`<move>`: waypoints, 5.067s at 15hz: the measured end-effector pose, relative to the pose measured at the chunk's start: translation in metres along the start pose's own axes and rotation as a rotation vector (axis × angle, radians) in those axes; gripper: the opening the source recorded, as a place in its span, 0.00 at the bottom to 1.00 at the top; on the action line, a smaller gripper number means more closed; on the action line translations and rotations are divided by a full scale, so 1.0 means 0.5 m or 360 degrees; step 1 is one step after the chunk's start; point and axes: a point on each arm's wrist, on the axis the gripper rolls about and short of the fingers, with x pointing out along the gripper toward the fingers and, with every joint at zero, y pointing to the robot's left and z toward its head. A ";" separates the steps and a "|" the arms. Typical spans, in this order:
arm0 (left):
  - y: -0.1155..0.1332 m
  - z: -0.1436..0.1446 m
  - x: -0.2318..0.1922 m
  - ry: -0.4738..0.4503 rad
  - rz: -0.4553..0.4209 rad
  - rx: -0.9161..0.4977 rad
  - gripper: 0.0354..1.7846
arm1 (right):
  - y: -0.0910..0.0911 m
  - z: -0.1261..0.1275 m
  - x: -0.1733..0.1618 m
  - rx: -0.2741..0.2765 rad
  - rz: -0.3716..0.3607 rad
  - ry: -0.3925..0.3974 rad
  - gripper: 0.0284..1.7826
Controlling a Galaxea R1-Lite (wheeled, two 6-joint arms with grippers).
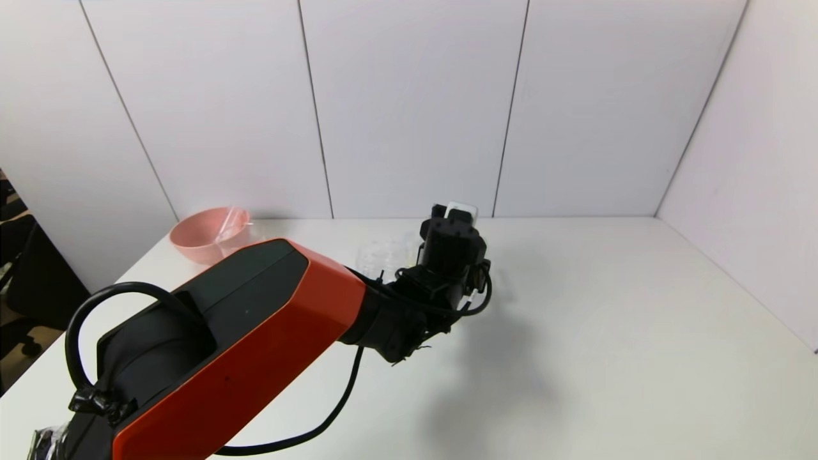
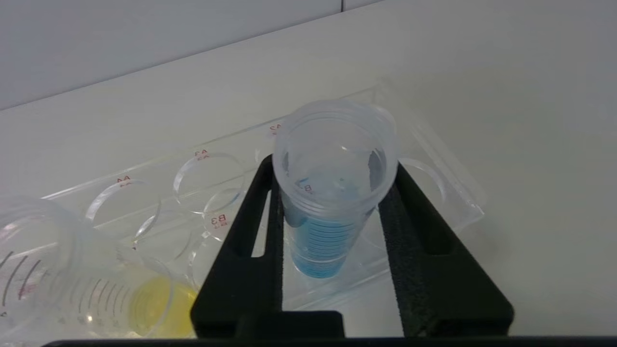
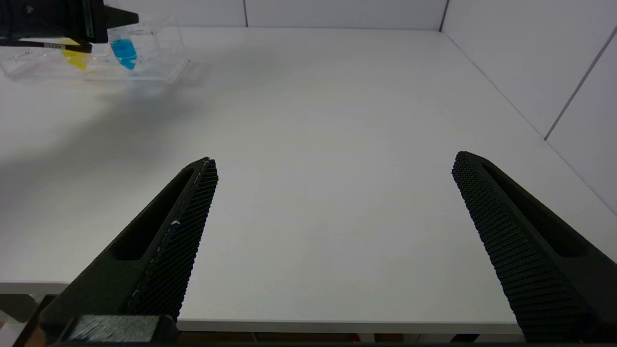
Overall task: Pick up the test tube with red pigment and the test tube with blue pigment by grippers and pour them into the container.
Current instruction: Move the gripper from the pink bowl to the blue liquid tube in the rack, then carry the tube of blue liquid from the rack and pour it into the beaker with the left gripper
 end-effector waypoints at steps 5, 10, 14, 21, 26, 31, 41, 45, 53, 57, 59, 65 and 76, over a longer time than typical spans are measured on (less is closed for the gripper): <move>0.000 0.000 -0.001 0.0000 -0.0004 0.0001 0.24 | 0.000 0.000 0.000 0.0000 -0.0001 0.0000 1.00; 0.001 0.004 -0.005 -0.0010 -0.0002 -0.0004 0.24 | 0.000 0.000 0.000 0.0000 -0.0001 0.0000 1.00; 0.001 0.018 -0.008 -0.0034 0.0003 -0.0012 0.24 | 0.000 0.000 0.000 0.0000 0.0000 0.0000 1.00; 0.001 0.087 -0.018 -0.0137 0.0010 -0.0025 0.24 | 0.000 0.000 0.000 0.0000 -0.0001 0.0000 1.00; 0.002 0.139 -0.030 -0.0215 0.0014 -0.0005 0.24 | 0.000 0.000 0.000 0.0000 -0.0001 0.0000 1.00; 0.011 0.191 -0.056 -0.0289 0.0049 0.0003 0.24 | 0.000 0.000 0.000 0.0000 0.0000 0.0000 1.00; 0.099 0.315 -0.163 -0.0433 0.0201 0.0028 0.24 | 0.000 0.000 0.000 0.0000 -0.0001 0.0000 1.00; 0.151 0.335 -0.195 -0.0385 0.0279 0.0053 0.24 | 0.000 0.000 0.000 0.0000 -0.0001 0.0000 1.00; 0.316 0.322 -0.240 -0.0284 0.0543 0.0057 0.24 | 0.000 0.000 0.000 0.0000 -0.0001 0.0000 1.00; 0.404 0.313 -0.267 -0.0251 0.0689 0.0045 0.24 | 0.000 0.000 0.000 0.0000 -0.0001 0.0000 1.00; 0.448 0.308 -0.279 -0.0238 0.0717 0.0042 0.24 | 0.000 0.000 0.000 0.0000 -0.0001 -0.0001 1.00; 0.570 0.269 -0.311 -0.0207 0.0871 0.0025 0.24 | 0.000 0.000 0.000 -0.0001 0.0000 0.0000 1.00; 0.694 0.184 -0.341 -0.0141 0.0977 -0.0130 0.24 | 0.000 0.000 0.000 0.0000 -0.0001 0.0000 1.00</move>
